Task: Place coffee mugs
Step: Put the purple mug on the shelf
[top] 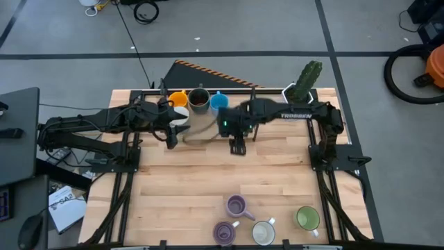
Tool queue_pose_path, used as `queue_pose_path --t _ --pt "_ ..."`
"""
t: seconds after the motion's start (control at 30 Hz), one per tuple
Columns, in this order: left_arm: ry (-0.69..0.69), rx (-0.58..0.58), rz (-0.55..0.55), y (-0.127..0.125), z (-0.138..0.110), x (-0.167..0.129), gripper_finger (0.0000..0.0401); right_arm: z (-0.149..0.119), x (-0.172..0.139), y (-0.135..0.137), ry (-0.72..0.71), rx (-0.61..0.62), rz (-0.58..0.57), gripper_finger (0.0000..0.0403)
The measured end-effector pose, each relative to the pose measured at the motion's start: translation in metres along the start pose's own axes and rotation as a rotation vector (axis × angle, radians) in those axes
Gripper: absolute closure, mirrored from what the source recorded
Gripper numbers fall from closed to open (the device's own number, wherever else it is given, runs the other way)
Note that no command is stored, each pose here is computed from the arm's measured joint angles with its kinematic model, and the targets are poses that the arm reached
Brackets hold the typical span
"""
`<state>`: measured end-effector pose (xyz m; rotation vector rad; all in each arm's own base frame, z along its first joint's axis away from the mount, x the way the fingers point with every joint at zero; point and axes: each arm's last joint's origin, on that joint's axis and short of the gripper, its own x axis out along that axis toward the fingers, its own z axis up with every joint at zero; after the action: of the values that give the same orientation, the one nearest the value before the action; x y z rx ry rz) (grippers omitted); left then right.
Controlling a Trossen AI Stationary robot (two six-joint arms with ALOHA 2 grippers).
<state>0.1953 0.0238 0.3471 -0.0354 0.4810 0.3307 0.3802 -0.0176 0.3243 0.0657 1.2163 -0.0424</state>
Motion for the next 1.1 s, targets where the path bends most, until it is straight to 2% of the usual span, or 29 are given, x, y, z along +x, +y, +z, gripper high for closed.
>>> queue_pose_path --t 0.17,0.27,0.5,0.77,0.9,1.1 --pt "0.096 0.037 -0.019 -0.005 -0.010 -0.002 0.0209 -0.007 -0.001 0.046 0.023 0.000 0.007 0.0179" --pt "0.134 0.043 -0.067 -0.012 -0.014 -0.004 0.0209 -0.014 -0.002 0.072 0.049 -0.003 -0.009 0.0179" --pt "0.108 0.034 -0.177 -0.036 -0.013 -0.006 0.0209 -0.030 -0.007 0.126 0.017 -0.032 -0.065 0.0179" --pt "0.128 0.030 -0.243 -0.055 -0.017 -0.004 0.0209 -0.032 -0.001 0.179 -0.115 -0.048 0.040 0.0182" --pt "0.090 0.007 -0.249 -0.054 -0.013 -0.008 0.0209 -0.034 0.018 0.193 -0.079 -0.075 0.047 0.0193" --pt "0.023 0.035 -0.255 -0.052 0.004 -0.018 0.0209 -0.032 0.045 0.196 -0.003 -0.135 0.051 0.0207"
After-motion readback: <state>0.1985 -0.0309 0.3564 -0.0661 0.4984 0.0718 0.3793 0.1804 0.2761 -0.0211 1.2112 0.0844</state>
